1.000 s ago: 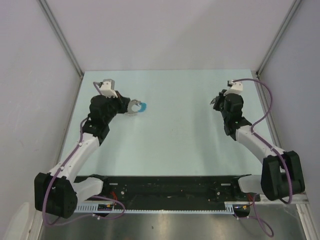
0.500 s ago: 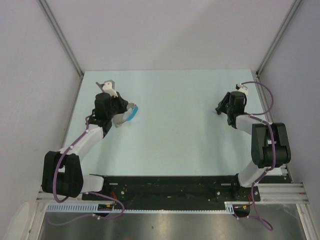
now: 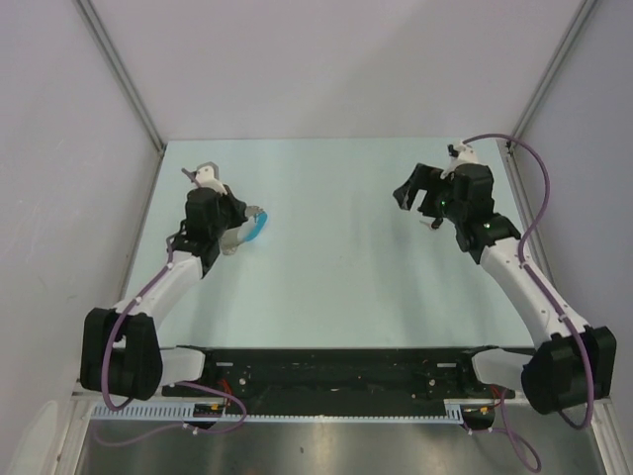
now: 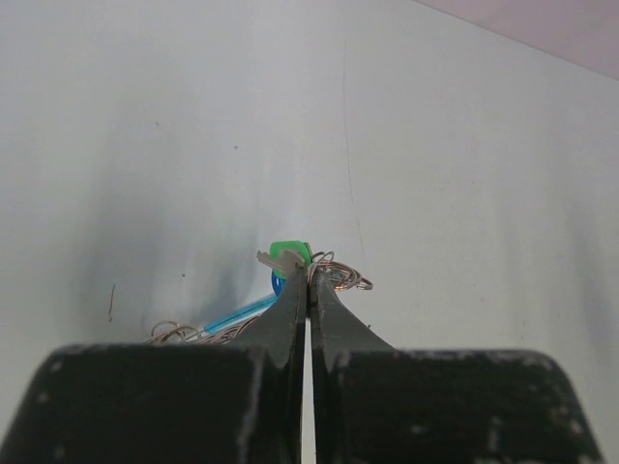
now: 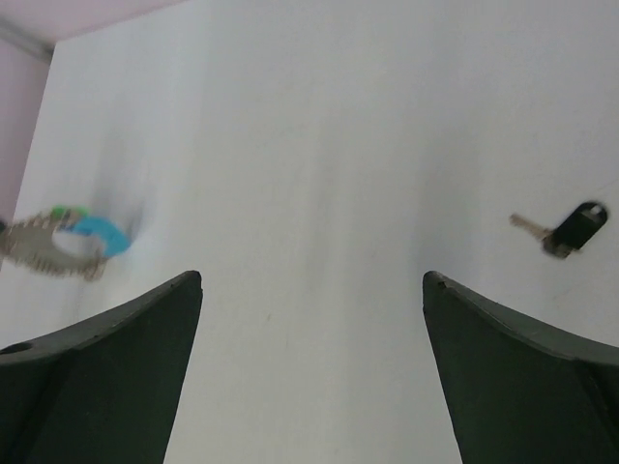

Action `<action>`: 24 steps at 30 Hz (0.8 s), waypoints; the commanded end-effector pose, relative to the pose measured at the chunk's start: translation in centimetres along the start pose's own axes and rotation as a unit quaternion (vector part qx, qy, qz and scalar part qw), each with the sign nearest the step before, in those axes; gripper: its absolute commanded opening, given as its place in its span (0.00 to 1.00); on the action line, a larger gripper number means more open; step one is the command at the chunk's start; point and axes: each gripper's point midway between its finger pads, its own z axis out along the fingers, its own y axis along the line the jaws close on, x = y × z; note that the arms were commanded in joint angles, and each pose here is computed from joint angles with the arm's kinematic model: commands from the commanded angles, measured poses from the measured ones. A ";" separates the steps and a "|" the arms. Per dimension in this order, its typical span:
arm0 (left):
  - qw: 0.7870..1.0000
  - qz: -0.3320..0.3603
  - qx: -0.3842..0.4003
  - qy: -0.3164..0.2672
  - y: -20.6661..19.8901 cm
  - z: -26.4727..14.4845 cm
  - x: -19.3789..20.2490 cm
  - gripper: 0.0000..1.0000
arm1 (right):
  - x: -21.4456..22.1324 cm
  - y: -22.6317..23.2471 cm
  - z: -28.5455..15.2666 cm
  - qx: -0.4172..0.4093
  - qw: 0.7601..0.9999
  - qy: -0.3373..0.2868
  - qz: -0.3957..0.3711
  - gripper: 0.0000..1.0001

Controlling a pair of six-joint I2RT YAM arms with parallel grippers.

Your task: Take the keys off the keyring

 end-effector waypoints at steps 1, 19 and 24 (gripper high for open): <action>0.995 -0.013 -0.070 0.077 3.7 -1.5 5.3 0.00 | 5.8 3.8 -4.3 -0.046 0.992 0.107 -0.042 1.00; 0.989 -0.053 -0.061 0.120 4.5 -3.1 10.7 0.00 | 6.7 6.8 -8.1 -0.115 0.988 0.084 -0.053 1.00; 0.987 -0.049 -0.050 0.147 4.0 -1.8 11.2 0.03 | 6.7 7.6 -8.4 -0.136 0.986 0.086 -0.043 1.00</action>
